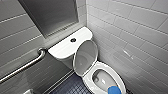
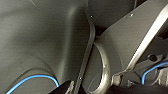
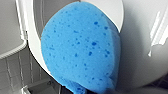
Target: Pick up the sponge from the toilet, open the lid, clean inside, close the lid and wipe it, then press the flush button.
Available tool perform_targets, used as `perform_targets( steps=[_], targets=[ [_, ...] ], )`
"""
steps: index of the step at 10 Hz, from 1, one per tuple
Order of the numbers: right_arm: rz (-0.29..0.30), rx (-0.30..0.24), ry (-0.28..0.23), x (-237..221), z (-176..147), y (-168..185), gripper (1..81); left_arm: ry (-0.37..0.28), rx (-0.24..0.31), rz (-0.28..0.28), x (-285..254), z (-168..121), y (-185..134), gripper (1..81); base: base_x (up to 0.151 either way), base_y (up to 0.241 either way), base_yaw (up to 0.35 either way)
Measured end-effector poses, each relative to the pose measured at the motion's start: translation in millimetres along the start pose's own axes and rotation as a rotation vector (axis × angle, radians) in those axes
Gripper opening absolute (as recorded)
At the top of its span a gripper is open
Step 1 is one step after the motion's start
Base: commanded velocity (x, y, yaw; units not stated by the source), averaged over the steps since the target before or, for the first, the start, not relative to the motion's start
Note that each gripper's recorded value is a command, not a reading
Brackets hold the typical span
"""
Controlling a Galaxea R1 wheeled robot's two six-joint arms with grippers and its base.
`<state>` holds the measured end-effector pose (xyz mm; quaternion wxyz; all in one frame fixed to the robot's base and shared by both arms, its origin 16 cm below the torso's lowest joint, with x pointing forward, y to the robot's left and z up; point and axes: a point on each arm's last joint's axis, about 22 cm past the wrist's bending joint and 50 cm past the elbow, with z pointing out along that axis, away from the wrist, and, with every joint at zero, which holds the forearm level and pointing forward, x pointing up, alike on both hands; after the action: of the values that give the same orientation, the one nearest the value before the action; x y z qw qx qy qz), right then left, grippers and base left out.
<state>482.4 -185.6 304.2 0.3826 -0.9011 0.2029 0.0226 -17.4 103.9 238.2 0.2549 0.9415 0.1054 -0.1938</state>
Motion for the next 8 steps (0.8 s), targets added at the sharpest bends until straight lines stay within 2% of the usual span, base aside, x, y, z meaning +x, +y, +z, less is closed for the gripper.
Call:
perform_targets(
  steps=[2,5,6,8],
  targets=[
    [0.023,-0.036,0.003,-10.4,-32.1,26.5,1.0,0.0,0.0,0.003,0.1,0.0,0.0,81.1,0.0,0.0,0.0],
    [0.052,-0.056,0.005,-26.9,-69.5,44.5,1.0,0.001,0.0,0.004,0.3,0.0,0.0,81.1,0.0,0.0,0.0],
    [0.062,-0.057,-0.008,-37.0,-78.2,45.2,1.0,0.001,0.0,0.007,0.4,0.1,0.0,81.1,0.0,0.0,0.0],
    [0.059,-0.023,-0.024,-42.7,-84.8,25.1,1.0,0.001,0.0,0.008,0.5,0.1,-0.1,81.1,0.0,0.0,0.0]
  ],
)
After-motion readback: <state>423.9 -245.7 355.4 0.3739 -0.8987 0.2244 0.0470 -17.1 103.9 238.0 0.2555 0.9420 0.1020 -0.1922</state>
